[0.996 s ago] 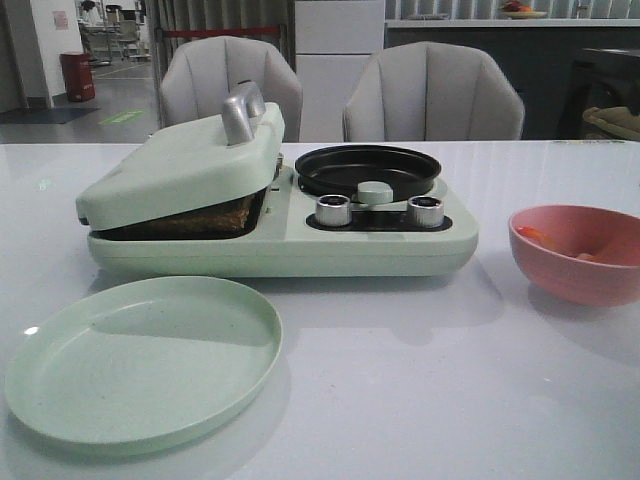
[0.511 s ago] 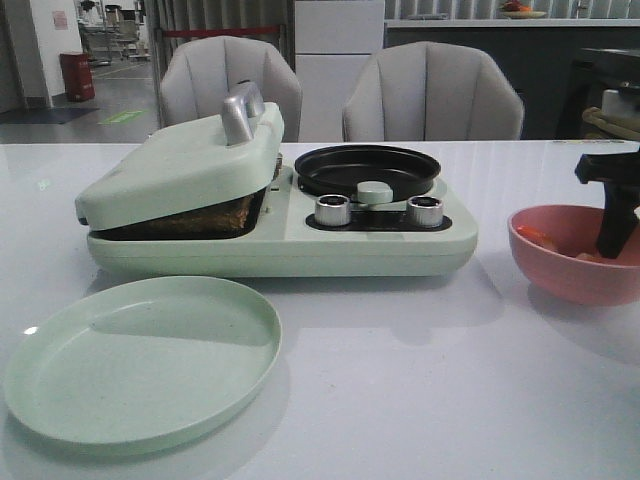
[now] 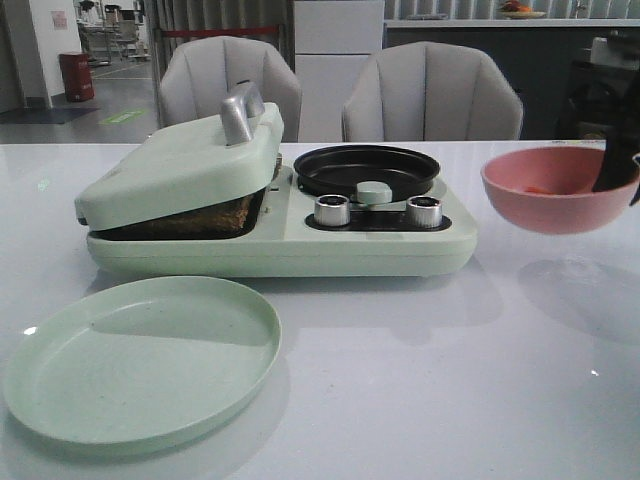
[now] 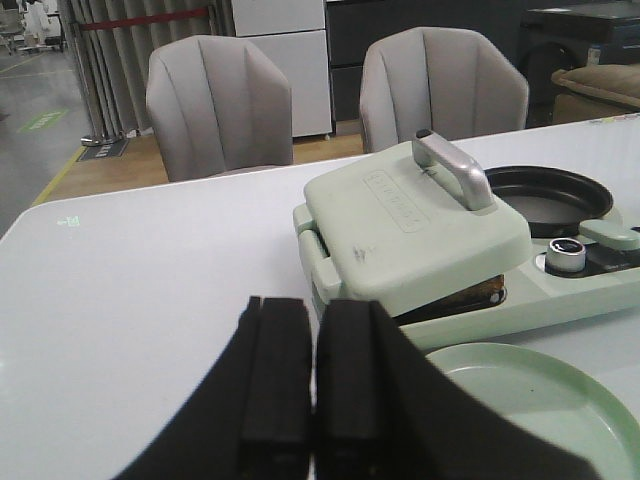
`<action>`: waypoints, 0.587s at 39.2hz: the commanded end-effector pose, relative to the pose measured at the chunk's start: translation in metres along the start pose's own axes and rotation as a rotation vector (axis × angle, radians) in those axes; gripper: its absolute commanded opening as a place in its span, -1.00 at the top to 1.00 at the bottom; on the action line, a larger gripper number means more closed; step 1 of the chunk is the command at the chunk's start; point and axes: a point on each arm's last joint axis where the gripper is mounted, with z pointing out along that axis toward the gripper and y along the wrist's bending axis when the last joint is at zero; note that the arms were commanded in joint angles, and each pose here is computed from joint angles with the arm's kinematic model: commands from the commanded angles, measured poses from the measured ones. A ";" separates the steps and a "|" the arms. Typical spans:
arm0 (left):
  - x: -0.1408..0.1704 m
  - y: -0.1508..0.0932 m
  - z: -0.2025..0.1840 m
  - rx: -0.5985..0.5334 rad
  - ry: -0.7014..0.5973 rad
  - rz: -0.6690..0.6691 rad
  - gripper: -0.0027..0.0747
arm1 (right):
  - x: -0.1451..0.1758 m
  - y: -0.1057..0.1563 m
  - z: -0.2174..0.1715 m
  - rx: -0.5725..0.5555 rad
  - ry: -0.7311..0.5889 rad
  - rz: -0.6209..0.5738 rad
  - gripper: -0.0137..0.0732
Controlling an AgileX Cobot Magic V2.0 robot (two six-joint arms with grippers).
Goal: Make breakfast with bread and shrimp
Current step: 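Grasp the rim of the pink bowl with the right gripper and lift, then tilt the pink bowl over the black pan to pour the shrimp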
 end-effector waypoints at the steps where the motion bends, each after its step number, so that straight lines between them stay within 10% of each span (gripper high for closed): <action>1: -0.015 0.000 -0.002 0.003 -0.092 -0.018 0.64 | -0.029 0.016 -0.049 -0.045 -0.188 -0.019 0.37; 23: -0.015 0.000 -0.002 0.003 -0.092 -0.018 0.64 | -0.067 0.140 -0.090 -0.263 -0.696 -0.168 0.37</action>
